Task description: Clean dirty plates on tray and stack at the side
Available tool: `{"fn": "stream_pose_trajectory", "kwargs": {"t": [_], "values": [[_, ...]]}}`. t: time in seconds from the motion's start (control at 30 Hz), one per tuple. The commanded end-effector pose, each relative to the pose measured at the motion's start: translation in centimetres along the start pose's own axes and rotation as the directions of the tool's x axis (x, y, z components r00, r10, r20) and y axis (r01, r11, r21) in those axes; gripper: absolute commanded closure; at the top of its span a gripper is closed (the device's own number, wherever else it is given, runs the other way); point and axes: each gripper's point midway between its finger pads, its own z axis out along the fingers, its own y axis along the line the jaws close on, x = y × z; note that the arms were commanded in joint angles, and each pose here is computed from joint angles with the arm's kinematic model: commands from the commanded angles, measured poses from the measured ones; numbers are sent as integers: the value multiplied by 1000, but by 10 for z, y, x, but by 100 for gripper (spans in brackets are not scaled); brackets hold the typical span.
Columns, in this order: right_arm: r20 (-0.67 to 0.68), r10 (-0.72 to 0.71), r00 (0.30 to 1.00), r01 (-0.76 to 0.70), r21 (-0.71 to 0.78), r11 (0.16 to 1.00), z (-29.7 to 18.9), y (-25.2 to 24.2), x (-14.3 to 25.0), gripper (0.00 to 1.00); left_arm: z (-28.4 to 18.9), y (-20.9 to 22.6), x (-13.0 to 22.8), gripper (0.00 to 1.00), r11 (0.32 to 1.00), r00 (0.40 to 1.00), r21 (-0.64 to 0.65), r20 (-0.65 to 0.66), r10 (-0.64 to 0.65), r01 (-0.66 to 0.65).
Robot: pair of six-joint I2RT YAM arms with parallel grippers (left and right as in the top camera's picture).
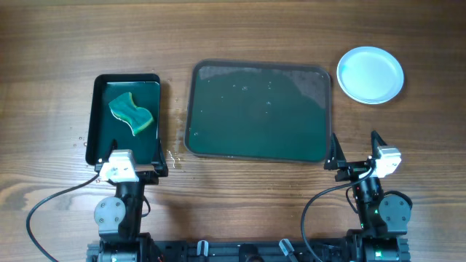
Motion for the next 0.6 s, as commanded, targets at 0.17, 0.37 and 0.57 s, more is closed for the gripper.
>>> {"fn": "stream_pose_trajectory", "kwargs": {"t": [0.17, 0.37, 0.57], "values": [[10, -10, 1000, 10, 20, 1000, 0, -4, -2, 0, 0, 0, 2, 0, 999, 999, -4, 1, 36, -36], [9, -11, 1000, 11, 20, 1000, 0, -4, -2, 0, 0, 1, 2, 0, 999, 999, -5, 1, 36, -36], [10, -10, 1000, 10, 20, 1000, 0, -4, -2, 0, 0, 1, 2, 0, 999, 999, -5, 1, 36, -36]]}}
